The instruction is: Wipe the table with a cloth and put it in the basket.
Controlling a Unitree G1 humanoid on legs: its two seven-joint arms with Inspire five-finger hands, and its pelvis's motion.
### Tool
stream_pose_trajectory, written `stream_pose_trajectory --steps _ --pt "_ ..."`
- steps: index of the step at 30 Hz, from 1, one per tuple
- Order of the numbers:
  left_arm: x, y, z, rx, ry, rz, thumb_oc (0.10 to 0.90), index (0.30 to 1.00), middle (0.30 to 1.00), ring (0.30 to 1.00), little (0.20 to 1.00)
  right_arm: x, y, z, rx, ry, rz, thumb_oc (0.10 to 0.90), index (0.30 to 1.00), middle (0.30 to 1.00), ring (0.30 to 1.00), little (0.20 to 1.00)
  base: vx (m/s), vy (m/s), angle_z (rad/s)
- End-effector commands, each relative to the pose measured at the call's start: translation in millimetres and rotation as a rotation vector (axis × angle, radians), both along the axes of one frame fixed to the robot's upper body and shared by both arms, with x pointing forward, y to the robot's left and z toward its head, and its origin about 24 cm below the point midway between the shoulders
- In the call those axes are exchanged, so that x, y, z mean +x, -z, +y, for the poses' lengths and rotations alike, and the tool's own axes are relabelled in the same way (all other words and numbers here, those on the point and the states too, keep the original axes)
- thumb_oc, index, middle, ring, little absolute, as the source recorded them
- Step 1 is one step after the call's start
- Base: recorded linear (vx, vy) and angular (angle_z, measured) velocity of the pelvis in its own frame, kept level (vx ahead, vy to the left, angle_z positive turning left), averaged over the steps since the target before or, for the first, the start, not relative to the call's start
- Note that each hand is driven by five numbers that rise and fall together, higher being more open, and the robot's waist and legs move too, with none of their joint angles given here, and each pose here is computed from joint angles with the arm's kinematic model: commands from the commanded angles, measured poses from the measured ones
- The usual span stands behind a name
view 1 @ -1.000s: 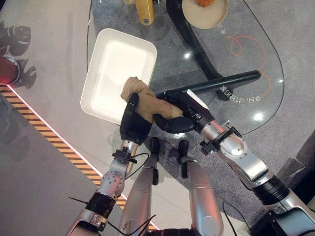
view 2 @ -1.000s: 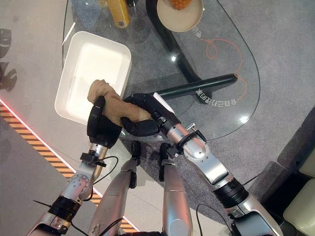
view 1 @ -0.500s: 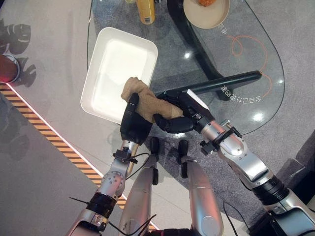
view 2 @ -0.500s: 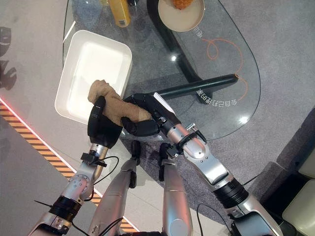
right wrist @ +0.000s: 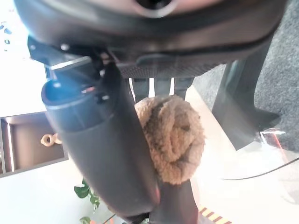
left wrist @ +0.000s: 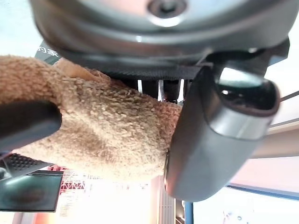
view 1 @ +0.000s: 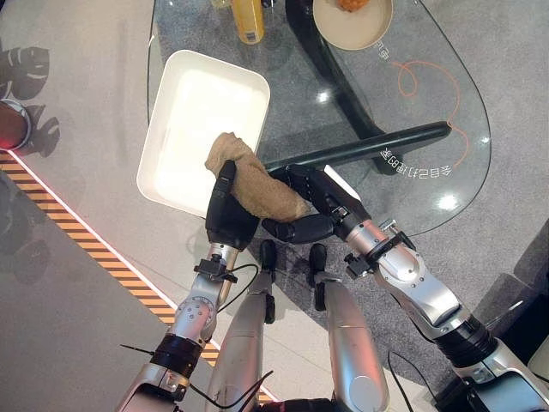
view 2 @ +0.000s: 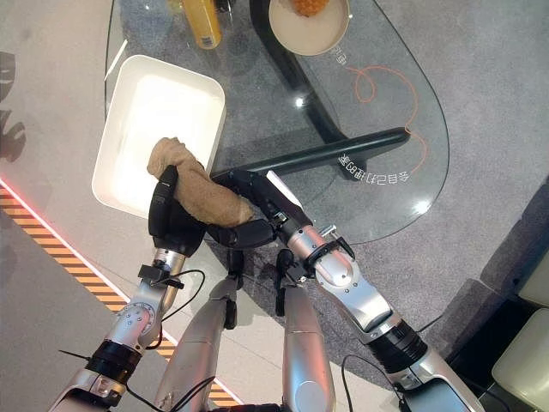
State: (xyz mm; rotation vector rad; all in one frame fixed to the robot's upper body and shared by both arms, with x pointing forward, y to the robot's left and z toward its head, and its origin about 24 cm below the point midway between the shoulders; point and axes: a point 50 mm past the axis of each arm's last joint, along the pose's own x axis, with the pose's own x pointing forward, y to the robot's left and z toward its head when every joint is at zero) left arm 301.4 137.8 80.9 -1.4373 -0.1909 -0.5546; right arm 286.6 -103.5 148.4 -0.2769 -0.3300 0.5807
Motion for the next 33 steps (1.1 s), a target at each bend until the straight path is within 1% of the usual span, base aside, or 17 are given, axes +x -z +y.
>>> stream_pose_trajectory --steps 1,16,21,26,27,28,32,33 --pt "-10.0 -59.9 -10.9 -0.106 0.075 -0.370 0.100 0.300 0.300 0.300 0.200 -5.1 -38.7 -18.2 0.096 0.111 -0.218 0.800 0.900 0.900 0.900 0.900 0.00 0.000 0.00" --pt "-8.8 -55.0 -0.1 -0.082 -0.002 -0.357 0.100 0.300 0.300 0.300 0.200 -5.7 -48.5 -47.6 0.216 0.299 -0.308 0.800 0.900 0.900 0.900 0.900 0.00 0.000 0.00" --pt "-6.7 -55.7 13.2 -0.050 -0.074 -0.373 0.100 0.300 0.300 0.300 0.200 -6.3 -44.7 -55.2 0.226 0.321 -0.292 0.800 0.900 0.900 0.900 0.900 0.00 0.000 0.00" --pt "-7.2 -55.2 20.0 -0.013 -0.121 -0.388 0.100 0.300 0.300 0.300 0.200 -7.4 -38.6 -56.6 0.269 0.286 -0.237 0.800 0.900 0.900 0.900 0.900 0.01 0.004 0.00" --pt "-7.3 -56.8 27.0 0.041 -0.186 -0.398 0.100 0.300 0.300 0.300 0.200 -7.1 -28.7 -51.5 0.249 0.252 -0.174 0.800 0.900 0.900 0.900 0.900 0.00 0.000 0.00" --pt "-7.0 -58.3 28.1 0.047 -0.195 -0.406 0.100 0.300 0.300 0.300 0.200 -6.9 -28.5 -50.9 0.247 0.250 -0.171 0.800 0.900 0.900 0.900 0.900 0.04 0.036 -0.03" --pt "-7.5 -65.0 50.5 0.132 -0.339 -0.449 0.100 0.300 0.300 0.300 0.200 -3.9 -10.8 -44.9 0.198 0.215 -0.064 0.800 0.900 0.900 0.900 0.900 0.01 0.037 -0.03" --pt "-7.1 -67.0 52.7 0.144 -0.356 -0.454 0.100 0.300 0.300 0.300 0.200 -3.3 -10.2 -44.2 0.191 0.211 -0.057 0.800 0.900 0.900 0.900 0.900 0.01 0.041 -0.03"
